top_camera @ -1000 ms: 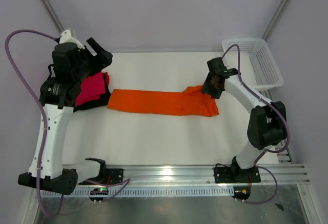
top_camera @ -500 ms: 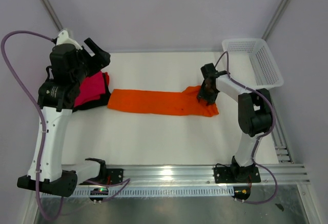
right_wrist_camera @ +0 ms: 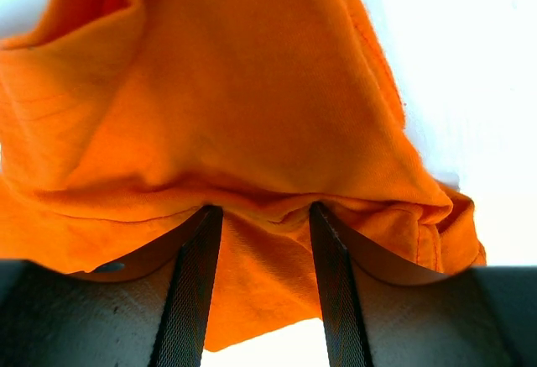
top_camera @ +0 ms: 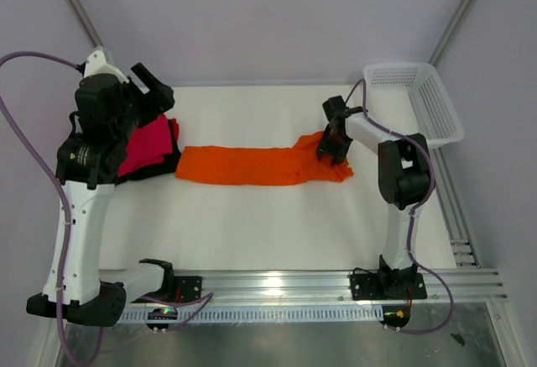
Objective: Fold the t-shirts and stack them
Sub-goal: Rotate the tshirt 90 degrees
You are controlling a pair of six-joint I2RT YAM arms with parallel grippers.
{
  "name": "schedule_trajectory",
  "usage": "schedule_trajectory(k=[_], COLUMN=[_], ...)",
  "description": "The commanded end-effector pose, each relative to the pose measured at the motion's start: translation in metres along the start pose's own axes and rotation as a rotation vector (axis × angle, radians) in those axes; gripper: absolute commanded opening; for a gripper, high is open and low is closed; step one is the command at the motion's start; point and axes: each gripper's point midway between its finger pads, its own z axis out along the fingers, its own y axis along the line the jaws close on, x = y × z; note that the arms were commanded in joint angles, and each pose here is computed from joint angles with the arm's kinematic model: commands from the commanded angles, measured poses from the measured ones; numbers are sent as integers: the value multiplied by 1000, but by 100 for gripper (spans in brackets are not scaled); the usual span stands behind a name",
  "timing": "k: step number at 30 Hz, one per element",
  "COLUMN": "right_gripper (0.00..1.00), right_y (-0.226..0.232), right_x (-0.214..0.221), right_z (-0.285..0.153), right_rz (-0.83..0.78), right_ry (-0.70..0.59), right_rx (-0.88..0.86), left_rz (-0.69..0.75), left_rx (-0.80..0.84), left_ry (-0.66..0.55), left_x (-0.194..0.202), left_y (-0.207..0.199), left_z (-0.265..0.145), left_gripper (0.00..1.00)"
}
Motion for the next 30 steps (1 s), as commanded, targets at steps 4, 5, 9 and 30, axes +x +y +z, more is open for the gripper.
schedule_trajectory(k=[4,5,9,30], right_gripper=[50,50,51,50], right_y=[33,33,50,30], right_x=[-39,-37,-64,-139], right_z=[4,11,8,38], right_rz=[-9,-15,-7,52], right_ry=[-43,-21,-58,-138], right_rx=[-49,-32,-58,-10], left_rz=[33,39,55,34], left_rx=[-7,-11,-32,-67], left_ry=[-77,-74,-88,-56], left_x=[-27,-26,-31,-20], left_y=[0,1,5,16], left_z=[-21,-22,-28,-44], left_gripper=[81,81,81,82])
